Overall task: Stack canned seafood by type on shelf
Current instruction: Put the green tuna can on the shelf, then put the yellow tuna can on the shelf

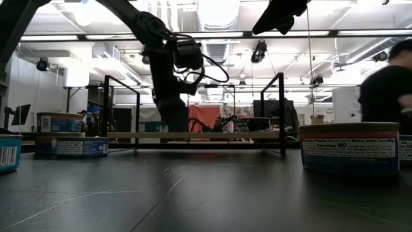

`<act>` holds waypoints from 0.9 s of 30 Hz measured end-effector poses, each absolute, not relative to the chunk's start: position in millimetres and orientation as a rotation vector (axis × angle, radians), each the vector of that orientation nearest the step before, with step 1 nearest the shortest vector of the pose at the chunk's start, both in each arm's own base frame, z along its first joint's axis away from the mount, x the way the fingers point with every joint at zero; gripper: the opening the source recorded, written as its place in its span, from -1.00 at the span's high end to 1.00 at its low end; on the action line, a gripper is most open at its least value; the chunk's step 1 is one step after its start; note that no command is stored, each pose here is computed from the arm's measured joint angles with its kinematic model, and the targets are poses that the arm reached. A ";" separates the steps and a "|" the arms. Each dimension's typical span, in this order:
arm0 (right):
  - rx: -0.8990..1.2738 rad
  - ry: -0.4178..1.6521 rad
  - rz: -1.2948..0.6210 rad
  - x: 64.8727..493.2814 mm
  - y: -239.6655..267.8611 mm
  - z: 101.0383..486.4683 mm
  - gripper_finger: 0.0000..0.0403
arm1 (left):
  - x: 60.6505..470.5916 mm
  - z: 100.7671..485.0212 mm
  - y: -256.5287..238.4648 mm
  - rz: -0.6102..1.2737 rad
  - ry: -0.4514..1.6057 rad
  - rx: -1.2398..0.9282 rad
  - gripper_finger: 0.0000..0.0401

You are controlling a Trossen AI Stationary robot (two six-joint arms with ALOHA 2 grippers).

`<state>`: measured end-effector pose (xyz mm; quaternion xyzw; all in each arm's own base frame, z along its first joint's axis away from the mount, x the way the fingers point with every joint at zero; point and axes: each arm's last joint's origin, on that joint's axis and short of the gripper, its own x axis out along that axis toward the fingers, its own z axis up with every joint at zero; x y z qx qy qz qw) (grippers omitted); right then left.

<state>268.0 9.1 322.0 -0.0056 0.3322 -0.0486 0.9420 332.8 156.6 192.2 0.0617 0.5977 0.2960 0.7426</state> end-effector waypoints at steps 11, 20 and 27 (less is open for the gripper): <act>-0.011 0.678 -0.099 267.9 9.1 322.0 0.94 | 330.1 193.4 153.6 0.652 1.334 0.123 1.00; -0.007 0.700 -0.103 266.9 8.9 316.0 0.94 | 330.7 234.9 92.5 0.652 1.318 0.051 1.00; 0.060 0.772 -0.129 262.8 11.1 290.4 0.94 | 327.4 267.0 -4.3 0.475 1.154 0.110 1.00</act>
